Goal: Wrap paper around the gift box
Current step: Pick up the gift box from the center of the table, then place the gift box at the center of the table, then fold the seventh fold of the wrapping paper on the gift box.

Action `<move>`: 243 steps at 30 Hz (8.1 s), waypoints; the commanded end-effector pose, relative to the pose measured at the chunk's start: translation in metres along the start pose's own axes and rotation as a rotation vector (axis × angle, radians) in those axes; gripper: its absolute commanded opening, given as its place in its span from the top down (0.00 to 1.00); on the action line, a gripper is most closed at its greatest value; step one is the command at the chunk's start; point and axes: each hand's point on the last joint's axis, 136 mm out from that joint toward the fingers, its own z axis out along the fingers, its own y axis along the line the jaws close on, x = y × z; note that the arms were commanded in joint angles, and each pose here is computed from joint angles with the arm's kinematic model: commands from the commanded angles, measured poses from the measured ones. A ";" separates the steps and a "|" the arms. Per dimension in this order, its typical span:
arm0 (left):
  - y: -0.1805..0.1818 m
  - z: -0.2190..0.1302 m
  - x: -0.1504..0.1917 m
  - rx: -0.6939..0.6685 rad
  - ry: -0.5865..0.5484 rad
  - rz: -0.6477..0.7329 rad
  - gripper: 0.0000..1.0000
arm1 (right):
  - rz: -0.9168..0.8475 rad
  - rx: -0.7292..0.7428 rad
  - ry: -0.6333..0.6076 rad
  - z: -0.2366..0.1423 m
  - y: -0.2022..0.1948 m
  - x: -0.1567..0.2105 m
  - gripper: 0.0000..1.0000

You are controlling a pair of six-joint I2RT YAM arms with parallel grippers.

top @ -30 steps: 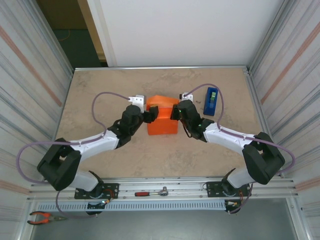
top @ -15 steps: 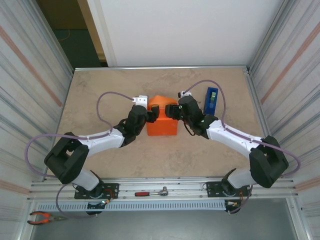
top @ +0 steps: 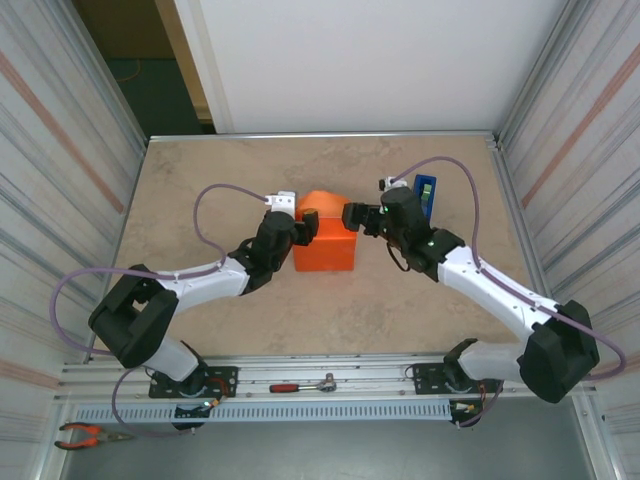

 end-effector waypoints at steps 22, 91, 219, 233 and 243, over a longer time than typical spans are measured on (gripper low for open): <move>0.007 -0.002 0.018 -0.045 0.043 0.040 0.33 | -0.100 -0.008 0.073 0.056 0.014 0.027 0.93; 0.020 -0.034 -0.070 0.058 -0.148 -0.112 0.34 | -0.055 0.015 0.102 0.047 0.006 0.062 1.00; 0.005 -0.019 0.021 -0.111 0.055 0.075 0.33 | -0.070 -0.022 0.511 0.038 0.013 0.118 1.00; 0.007 -0.019 0.025 -0.114 0.061 0.082 0.34 | 0.124 -0.165 0.349 0.038 0.025 0.037 1.00; 0.007 -0.019 0.026 -0.116 0.061 0.079 0.34 | 0.124 -0.218 0.352 0.050 0.043 0.032 1.00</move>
